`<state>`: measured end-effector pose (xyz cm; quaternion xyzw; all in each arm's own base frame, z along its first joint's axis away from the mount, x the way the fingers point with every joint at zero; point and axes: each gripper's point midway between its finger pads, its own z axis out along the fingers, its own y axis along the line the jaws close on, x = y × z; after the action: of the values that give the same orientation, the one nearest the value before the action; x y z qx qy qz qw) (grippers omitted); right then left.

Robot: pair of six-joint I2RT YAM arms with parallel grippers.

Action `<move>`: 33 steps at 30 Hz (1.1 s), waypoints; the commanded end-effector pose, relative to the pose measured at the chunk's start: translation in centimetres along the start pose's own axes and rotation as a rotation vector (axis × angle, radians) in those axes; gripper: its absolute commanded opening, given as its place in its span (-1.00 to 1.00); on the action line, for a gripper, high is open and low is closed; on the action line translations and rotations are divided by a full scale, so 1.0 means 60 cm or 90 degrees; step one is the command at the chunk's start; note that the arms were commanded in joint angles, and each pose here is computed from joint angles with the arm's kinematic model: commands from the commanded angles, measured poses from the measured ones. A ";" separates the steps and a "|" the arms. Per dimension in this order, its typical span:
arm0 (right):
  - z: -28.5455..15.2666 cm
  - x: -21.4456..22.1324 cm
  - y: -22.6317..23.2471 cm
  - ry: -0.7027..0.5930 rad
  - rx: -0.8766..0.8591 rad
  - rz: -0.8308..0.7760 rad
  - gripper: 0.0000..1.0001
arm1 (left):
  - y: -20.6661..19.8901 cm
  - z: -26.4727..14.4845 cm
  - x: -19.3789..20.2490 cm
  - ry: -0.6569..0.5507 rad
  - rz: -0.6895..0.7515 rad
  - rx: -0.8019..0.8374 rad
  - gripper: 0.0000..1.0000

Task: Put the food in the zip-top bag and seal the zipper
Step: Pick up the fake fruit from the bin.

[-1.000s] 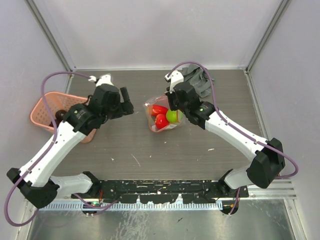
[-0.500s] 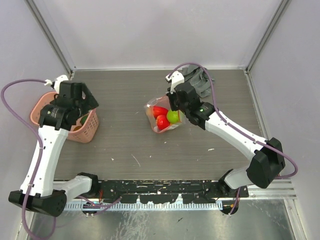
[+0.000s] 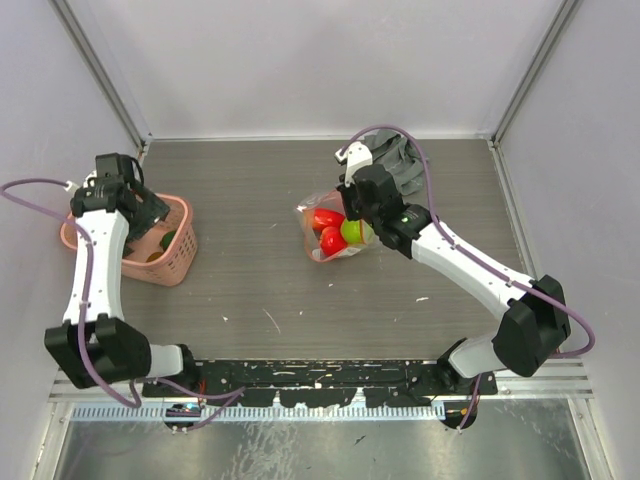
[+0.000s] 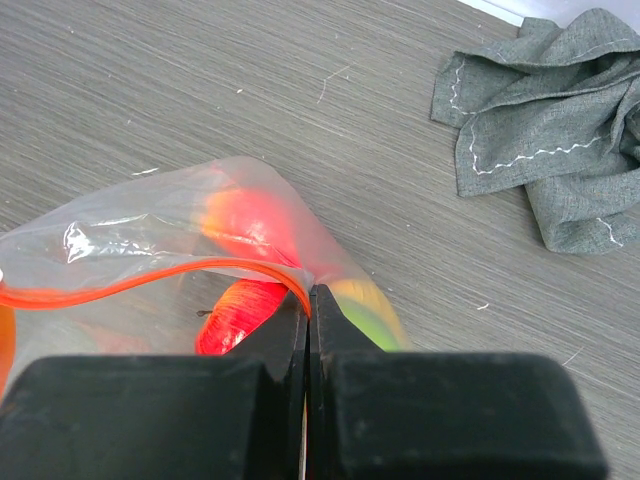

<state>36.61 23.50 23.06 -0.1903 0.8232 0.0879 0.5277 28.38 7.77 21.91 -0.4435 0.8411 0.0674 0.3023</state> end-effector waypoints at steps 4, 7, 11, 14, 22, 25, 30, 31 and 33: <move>-0.011 -0.050 -0.008 -0.067 0.007 0.010 -0.98 | -0.004 0.056 -0.009 0.042 -0.054 -0.044 0.93; -0.010 -0.049 -0.007 -0.067 0.007 0.010 -0.98 | -0.007 0.086 -0.002 0.060 -0.067 -0.055 0.86; -0.006 -0.046 -0.003 -0.064 0.001 0.012 -0.98 | -0.020 0.121 0.021 0.098 -0.087 -0.052 0.81; -0.004 -0.045 -0.001 -0.061 -0.003 0.012 -0.98 | -0.029 0.140 0.036 0.120 -0.107 -0.049 0.80; -0.001 -0.044 0.001 -0.059 -0.006 0.012 -0.98 | -0.046 0.183 0.052 0.133 -0.186 -0.052 0.82; 0.001 -0.042 0.002 -0.057 -0.007 0.011 -0.98 | -0.049 0.199 0.058 0.137 -0.200 -0.056 0.79; 0.002 -0.042 0.004 -0.056 -0.011 0.012 -0.98 | -0.054 0.226 0.075 0.159 -0.209 -0.062 0.71; 0.002 -0.042 0.004 -0.056 -0.011 0.012 -0.98 | -0.053 0.230 0.081 0.165 -0.208 -0.067 0.68; 0.002 -0.042 0.005 -0.057 -0.012 0.012 -0.98 | -0.059 0.243 0.080 0.161 -0.209 -0.061 0.63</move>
<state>36.65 23.73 23.13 -0.1930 0.8206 0.0927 0.5298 34.08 7.44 8.51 -0.5813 0.7972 0.0158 0.1621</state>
